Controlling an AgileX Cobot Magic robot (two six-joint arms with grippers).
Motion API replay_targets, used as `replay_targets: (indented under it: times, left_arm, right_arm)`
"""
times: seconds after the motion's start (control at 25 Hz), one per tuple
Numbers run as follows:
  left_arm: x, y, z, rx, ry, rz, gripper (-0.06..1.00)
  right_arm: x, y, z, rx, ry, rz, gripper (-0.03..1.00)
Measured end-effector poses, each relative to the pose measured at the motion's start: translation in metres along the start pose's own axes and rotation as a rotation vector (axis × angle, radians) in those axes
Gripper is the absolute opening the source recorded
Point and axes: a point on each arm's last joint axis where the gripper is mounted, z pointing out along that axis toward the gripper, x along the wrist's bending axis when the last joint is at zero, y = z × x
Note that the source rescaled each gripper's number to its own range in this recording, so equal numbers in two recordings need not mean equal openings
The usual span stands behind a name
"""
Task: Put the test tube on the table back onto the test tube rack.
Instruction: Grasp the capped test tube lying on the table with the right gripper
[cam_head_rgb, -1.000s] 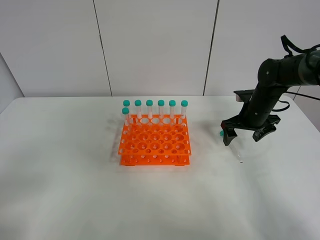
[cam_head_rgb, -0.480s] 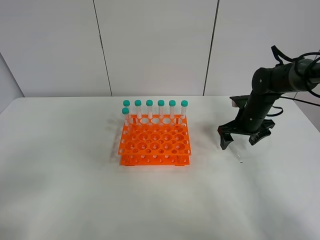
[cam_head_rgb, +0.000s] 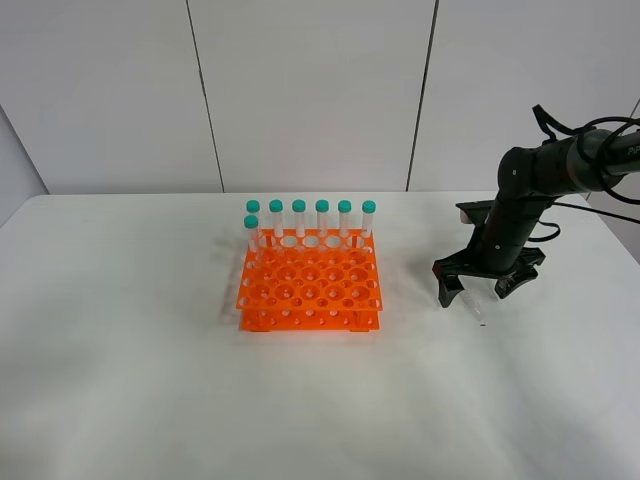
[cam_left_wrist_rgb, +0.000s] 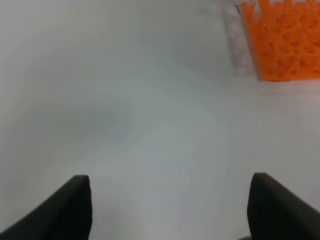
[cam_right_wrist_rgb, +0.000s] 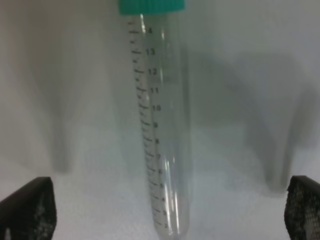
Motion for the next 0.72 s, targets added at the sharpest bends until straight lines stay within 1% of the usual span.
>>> replay_targets:
  times: [0.56,0.6,0.64,0.72]
  left_arm:
    - [0.0,0.0,0.0,0.0,0.0,0.0,0.92]
    - [0.0,0.0,0.0,0.0,0.0,0.0,0.92]
    - [0.0,0.0,0.0,0.0,0.0,0.0,0.92]
    - [0.0,0.0,0.0,0.0,0.0,0.0,0.92]
  right_arm:
    - [-0.0002,-0.0003,0.0059,0.011,0.001,0.001,1.0]
    - [-0.0002,-0.0005,0.0059,0.013,0.001,0.001,0.98]
    - [-0.0002,-0.0005,0.0059,0.013,0.001,0.001,0.95]
    - [-0.0001,-0.0009,0.0059,0.017,0.002,0.001,0.84]
